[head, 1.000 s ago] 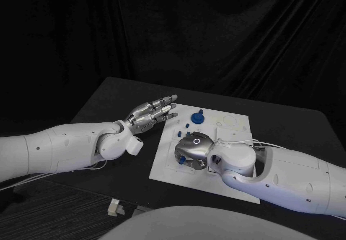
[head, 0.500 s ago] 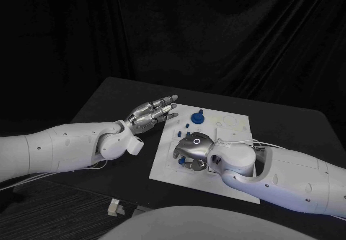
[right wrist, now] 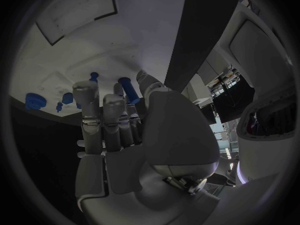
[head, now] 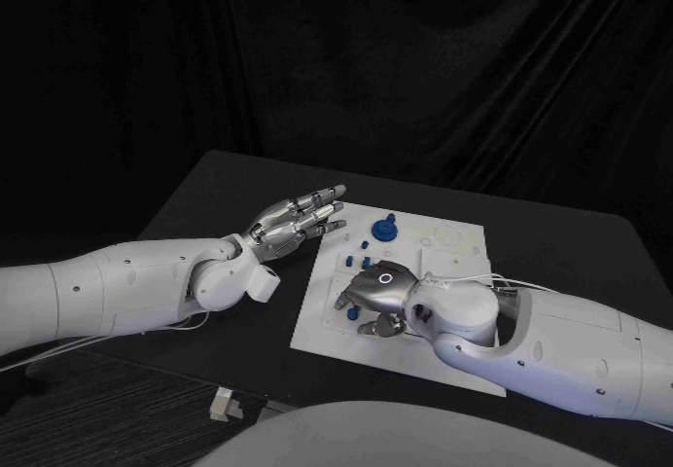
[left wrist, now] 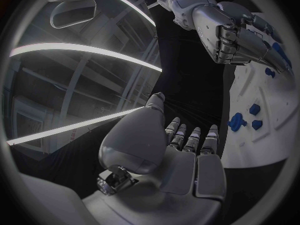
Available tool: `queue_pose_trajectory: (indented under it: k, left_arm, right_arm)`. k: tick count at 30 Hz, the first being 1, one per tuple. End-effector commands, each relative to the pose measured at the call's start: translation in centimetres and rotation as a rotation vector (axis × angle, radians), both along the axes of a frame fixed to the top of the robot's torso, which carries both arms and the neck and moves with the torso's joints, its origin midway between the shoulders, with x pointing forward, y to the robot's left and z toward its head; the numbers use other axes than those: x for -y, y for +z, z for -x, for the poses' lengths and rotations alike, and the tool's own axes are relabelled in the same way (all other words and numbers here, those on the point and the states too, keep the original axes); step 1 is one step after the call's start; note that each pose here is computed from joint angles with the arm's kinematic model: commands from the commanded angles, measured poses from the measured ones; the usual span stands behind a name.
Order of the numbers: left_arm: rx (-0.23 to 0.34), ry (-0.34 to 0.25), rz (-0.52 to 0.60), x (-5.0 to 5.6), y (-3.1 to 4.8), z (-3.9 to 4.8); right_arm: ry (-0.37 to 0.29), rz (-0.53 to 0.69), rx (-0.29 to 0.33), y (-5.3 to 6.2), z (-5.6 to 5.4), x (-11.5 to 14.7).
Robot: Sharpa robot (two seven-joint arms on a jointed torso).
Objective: Assemble the parts on the task board
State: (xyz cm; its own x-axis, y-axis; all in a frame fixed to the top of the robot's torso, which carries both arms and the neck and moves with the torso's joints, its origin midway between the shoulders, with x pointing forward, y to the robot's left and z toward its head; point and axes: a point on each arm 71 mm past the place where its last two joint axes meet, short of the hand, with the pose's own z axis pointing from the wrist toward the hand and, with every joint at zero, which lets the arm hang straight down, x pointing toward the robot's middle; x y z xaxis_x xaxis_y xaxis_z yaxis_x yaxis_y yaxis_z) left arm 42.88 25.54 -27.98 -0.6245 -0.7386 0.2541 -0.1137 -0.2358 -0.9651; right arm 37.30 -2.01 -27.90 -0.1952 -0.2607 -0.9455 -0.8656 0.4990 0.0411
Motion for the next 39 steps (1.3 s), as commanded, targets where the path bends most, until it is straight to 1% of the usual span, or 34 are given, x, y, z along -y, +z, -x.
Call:
queue_pose_trajectory:
  k: [1,8,12,16,18,20,22,25,28,30,32,35,38,39]
  left_arm:
    - [0.003,-0.007,0.021,0.2,0.09,0.04]
    - [0.002,-0.008,0.020,0.2,0.08,0.04]
    - [0.001,-0.007,0.019,0.1,0.08,0.05]
    - [0.001,-0.006,0.019,0.1,0.08,0.07]
    - [0.001,-0.006,0.019,0.1,0.09,0.08]
    - [0.001,-0.006,0.019,0.1,0.10,0.09]
    - [0.001,-0.005,0.018,0.0,0.10,0.10]
    - [0.002,-0.003,0.018,0.0,0.10,0.09]
    - [0.002,-0.003,0.018,0.0,0.10,0.09]
    - [0.003,-0.003,0.019,0.0,0.12,0.10]
    - [0.005,-0.002,0.020,0.1,0.13,0.10]
    - [0.008,0.000,0.021,0.1,0.15,0.10]
    - [0.009,0.001,0.022,0.1,0.17,0.11]
    - [0.010,0.002,0.022,0.1,0.17,0.11]
  right_arm:
    - [-0.023,-0.004,0.016,0.0,-0.1,0.2]
    - [-0.047,-0.041,0.036,0.3,-0.4,0.8]
    - [-0.056,-0.083,0.063,0.9,-0.6,1.3]
    - [-0.051,-0.148,0.109,2.3,-0.8,1.8]
    - [-0.046,-0.193,0.138,3.3,-0.9,2.1]
    - [-0.041,-0.237,0.166,4.4,-1.0,2.6]
    - [-0.042,-0.289,0.189,5.8,-1.2,3.3]
    - [-0.065,-0.349,0.199,7.7,-1.6,4.4]
    - [-0.112,-0.406,0.192,9.5,-2.4,5.9]
    - [-0.155,-0.448,0.179,10.7,-3.0,7.1]
    - [-0.221,-0.500,0.150,11.8,-3.6,8.8]
    - [-0.315,-0.542,0.104,12.3,-4.4,10.7]
    - [-0.403,-0.550,0.053,12.3,-5.0,12.4]
    - [-0.419,-0.548,0.043,12.3,-5.1,12.8]
